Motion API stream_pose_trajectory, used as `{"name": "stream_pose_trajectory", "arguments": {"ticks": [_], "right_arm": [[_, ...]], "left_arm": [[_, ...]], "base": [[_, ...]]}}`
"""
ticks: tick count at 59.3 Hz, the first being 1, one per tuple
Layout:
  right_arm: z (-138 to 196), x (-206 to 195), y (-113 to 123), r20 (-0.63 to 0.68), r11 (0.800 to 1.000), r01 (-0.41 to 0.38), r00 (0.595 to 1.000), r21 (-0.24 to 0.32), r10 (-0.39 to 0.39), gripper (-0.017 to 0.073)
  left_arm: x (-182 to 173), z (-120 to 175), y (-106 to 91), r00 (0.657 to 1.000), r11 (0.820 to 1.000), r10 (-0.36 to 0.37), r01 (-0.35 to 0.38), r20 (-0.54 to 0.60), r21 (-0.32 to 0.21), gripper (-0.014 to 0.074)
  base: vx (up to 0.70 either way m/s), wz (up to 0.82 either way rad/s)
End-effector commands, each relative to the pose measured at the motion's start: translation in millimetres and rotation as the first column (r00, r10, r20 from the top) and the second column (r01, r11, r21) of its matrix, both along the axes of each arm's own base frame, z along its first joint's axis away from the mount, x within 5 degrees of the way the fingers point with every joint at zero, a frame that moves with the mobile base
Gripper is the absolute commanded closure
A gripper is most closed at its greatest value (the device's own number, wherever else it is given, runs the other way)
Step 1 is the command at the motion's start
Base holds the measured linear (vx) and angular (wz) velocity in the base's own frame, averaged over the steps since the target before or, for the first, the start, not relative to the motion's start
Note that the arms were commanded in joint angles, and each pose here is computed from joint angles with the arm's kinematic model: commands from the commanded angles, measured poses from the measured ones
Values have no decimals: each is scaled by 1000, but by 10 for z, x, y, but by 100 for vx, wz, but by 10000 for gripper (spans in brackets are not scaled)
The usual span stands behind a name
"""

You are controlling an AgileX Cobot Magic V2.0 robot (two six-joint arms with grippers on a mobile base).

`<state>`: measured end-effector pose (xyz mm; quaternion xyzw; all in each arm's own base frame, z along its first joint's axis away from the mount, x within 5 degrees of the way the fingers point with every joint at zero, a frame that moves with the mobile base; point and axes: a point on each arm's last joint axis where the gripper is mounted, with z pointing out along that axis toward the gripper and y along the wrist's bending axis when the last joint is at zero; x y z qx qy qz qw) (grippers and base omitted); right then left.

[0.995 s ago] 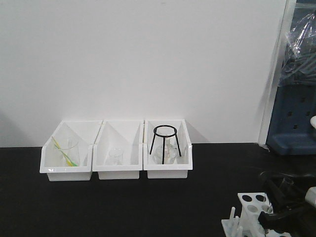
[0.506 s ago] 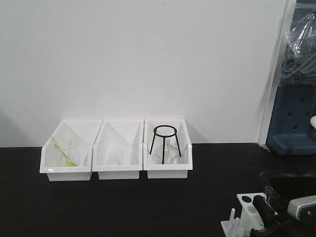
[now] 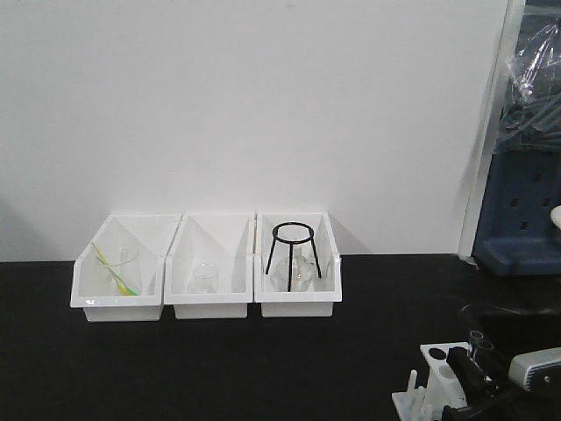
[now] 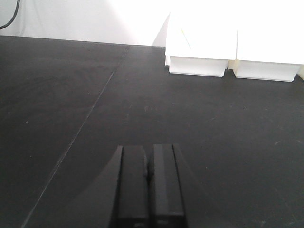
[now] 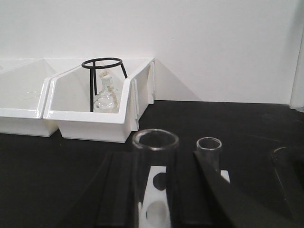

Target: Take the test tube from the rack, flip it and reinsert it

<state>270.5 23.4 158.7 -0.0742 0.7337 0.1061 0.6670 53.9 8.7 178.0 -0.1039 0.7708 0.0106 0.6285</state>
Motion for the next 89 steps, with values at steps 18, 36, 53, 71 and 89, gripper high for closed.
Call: {"name": "stream_pose_trajectory", "arguments": {"ticks": [18,36,53,71,89], "right_arm": [[359,0,13,252,999,-21,968,30,13,15],[1027,-289,19,419,998,-43,908,51,18,66],[1519,-851,-49,330,998,43,942,46,-56,326],[1549,-1248,-157,161,985,174,972,-8,-170,573],[1555,-1357,-184,136,979,202,971,-16,-198,572]], "left_arm": [[12,71,-2,996,1000,-3,2,85,8,600],[12,71,-2,996,1000,-3,2,85,8,600],[12,71,-2,996,1000,-3,2,85,8,600],[12,71,-2,996,1000,-3,2,85,8,600],[12,71,-2,996,1000,-3,2,85,8,600]], "base": [[0,0],[0,0],[0,0],[0,0],[0,0]]}}
